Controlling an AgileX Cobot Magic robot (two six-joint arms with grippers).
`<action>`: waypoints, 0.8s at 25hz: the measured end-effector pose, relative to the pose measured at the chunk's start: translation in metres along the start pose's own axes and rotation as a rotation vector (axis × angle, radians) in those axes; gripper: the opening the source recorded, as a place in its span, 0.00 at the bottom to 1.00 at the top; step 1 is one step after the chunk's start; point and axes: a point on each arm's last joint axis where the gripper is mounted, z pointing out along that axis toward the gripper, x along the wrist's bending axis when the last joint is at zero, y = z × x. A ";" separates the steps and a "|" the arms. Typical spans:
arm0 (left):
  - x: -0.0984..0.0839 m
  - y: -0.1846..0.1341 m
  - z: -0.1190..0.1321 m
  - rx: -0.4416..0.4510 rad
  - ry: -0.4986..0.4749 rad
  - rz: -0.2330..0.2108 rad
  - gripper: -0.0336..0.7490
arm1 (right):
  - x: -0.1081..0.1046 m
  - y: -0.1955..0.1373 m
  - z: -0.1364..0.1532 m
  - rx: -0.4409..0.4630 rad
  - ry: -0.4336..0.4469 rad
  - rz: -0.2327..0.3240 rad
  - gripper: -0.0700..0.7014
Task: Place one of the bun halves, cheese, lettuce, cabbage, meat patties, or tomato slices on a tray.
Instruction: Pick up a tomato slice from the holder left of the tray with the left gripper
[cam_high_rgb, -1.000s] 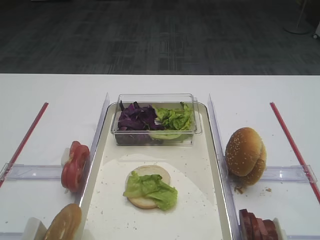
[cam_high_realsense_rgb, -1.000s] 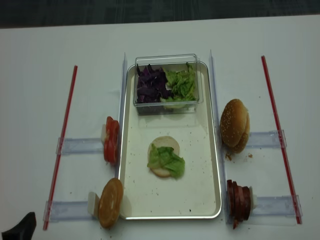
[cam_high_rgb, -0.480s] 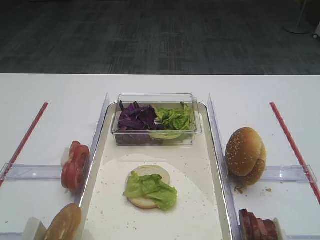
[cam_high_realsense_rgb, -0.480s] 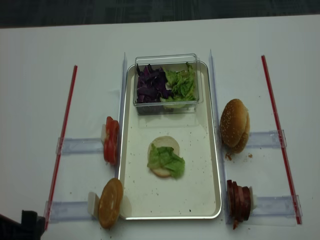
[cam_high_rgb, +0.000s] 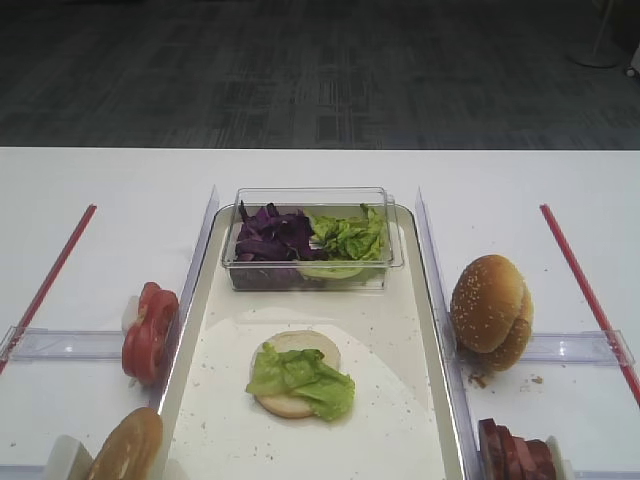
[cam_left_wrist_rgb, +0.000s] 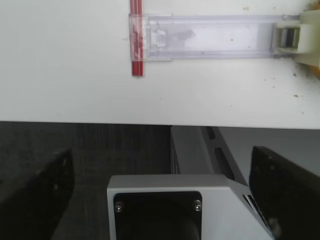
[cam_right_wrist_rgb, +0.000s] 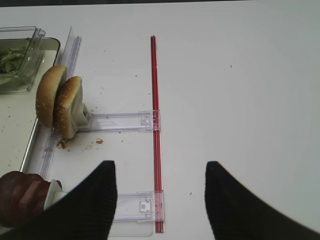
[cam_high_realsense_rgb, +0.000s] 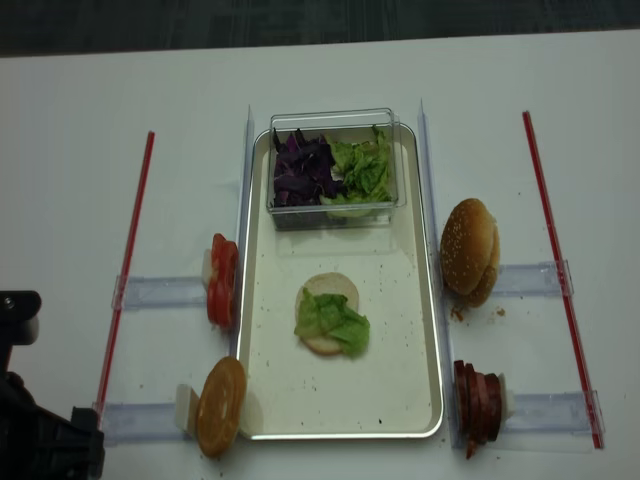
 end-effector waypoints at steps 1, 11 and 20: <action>0.000 0.000 0.000 0.003 0.000 0.000 0.88 | 0.000 0.000 0.000 0.000 0.000 0.000 0.64; -0.002 0.030 0.013 0.059 0.009 -0.003 0.88 | 0.000 0.000 0.000 0.000 0.000 0.000 0.64; -0.007 0.125 0.017 0.052 0.021 -0.012 0.88 | 0.000 0.000 0.000 0.000 0.000 0.000 0.64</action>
